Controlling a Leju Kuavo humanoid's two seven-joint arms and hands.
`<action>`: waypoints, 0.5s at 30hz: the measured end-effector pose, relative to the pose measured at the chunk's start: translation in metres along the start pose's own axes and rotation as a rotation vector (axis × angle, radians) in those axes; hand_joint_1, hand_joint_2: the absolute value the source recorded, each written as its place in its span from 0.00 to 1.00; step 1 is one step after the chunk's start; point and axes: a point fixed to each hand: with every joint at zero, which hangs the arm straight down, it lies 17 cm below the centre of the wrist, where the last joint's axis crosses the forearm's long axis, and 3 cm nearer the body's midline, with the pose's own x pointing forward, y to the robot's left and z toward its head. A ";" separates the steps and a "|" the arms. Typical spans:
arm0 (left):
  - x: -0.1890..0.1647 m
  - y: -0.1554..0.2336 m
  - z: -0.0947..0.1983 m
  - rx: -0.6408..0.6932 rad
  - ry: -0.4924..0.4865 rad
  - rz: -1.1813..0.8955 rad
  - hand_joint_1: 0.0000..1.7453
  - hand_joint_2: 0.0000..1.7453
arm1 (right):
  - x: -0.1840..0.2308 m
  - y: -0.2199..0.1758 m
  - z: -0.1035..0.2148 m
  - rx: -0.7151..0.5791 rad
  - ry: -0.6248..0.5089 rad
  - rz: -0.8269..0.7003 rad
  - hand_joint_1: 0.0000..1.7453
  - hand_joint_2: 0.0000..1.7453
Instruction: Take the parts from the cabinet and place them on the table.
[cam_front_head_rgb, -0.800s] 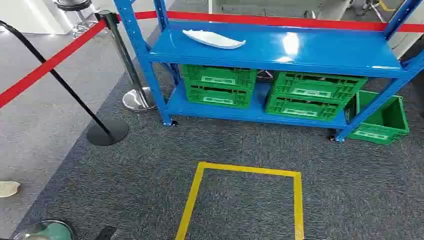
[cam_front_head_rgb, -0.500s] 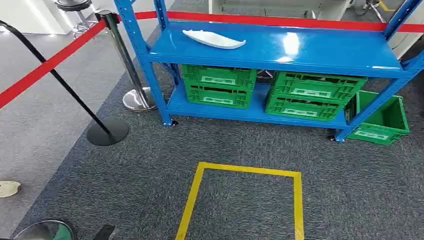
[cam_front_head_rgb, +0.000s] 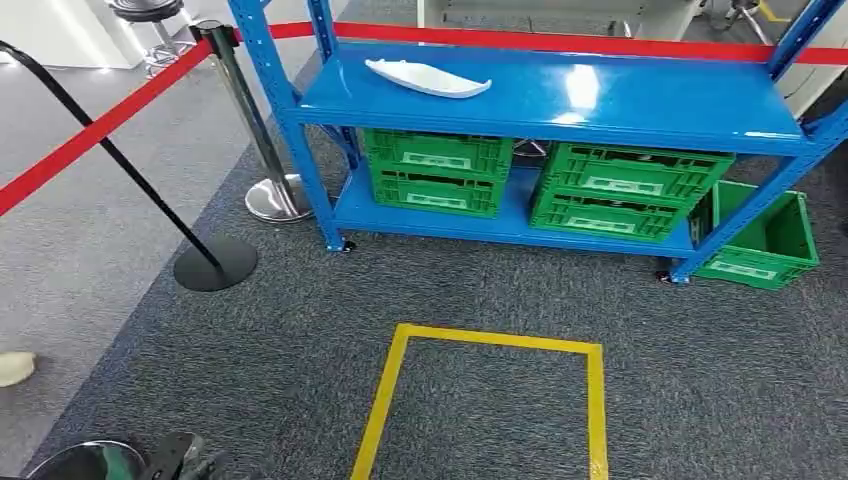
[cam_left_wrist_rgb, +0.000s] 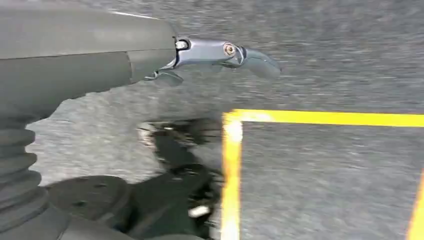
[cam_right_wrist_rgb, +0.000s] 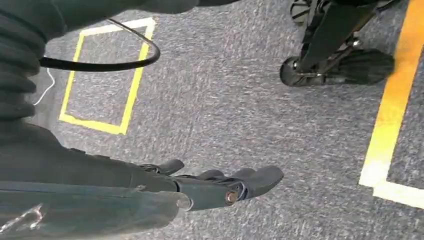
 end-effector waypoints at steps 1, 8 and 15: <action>0.009 -0.002 -0.001 -0.007 -0.027 0.014 0.00 0.00 | -0.001 0.000 0.000 -0.001 0.004 0.003 0.00 1.00; 0.067 -0.006 -0.003 -0.026 -0.194 0.055 0.00 0.00 | -0.003 -0.002 -0.001 -0.005 0.018 0.023 0.00 1.00; 0.180 0.003 0.010 -0.025 -0.488 0.040 0.00 0.00 | 0.000 0.003 -0.001 0.011 0.016 0.047 0.00 1.00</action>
